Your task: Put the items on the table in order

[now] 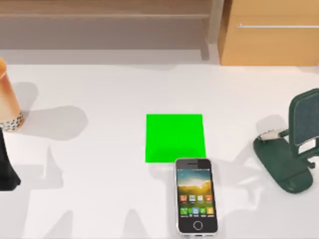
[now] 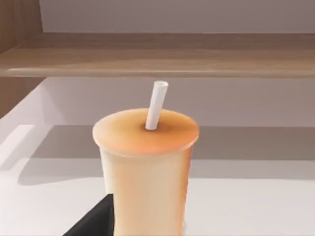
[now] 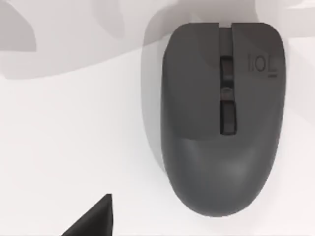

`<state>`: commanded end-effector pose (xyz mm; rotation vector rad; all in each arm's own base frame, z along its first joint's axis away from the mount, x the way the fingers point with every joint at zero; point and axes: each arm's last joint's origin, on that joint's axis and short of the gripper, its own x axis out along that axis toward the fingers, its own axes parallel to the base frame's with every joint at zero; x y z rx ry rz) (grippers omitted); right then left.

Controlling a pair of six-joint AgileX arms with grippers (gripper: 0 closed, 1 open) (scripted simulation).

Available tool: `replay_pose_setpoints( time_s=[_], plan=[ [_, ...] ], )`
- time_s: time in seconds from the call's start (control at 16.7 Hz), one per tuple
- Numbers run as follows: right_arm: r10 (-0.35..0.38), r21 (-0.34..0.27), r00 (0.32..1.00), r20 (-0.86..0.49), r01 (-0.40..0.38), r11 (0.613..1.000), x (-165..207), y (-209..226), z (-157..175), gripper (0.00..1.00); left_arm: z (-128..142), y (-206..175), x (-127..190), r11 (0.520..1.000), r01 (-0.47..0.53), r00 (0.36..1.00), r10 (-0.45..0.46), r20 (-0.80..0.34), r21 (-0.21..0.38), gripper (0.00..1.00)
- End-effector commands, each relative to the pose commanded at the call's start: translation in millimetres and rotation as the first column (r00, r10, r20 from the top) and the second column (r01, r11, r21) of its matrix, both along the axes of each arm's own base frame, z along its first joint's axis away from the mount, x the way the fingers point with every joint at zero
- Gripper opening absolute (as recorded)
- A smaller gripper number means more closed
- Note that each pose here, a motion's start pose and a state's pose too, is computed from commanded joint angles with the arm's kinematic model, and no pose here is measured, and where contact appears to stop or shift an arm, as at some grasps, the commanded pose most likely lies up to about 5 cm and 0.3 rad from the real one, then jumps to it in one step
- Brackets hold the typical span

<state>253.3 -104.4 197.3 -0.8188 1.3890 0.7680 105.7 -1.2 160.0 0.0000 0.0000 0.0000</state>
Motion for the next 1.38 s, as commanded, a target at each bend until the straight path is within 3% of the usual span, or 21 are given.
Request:
replay_pose_setpoints(
  time_s=[0.18, 0.54, 1.08, 1.38],
  plan=[
    [0.033, 0.018, 0.999, -0.043, -0.032, 0.999, 5.2, -5.9, -3.8, 1.0, 0.0, 0.0, 0.0, 1.0, 0.0, 1.0, 0.0, 0.0, 0.0, 1.0],
    [0.033, 0.018, 0.999, -0.043, -0.032, 0.999, 5.3, -4.9, -8.1, 1.0, 0.0, 0.0, 0.0, 1.0, 0.0, 1.0, 0.0, 0.0, 0.0, 1.0],
    [0.032, 0.016, 0.999, -0.038, -0.032, 0.999, 6.5, -5.9, -86.7, 1.0, 0.0, 0.0, 0.0, 1.0, 0.0, 1.0, 0.0, 0.0, 0.0, 1.0],
    [0.033, 0.018, 0.999, -0.043, -0.032, 0.999, 5.2, -5.4, -93.8, 1.0, 0.0, 0.0, 0.0, 1.0, 0.0, 1.0, 0.0, 0.0, 0.0, 1.0]
  ],
)
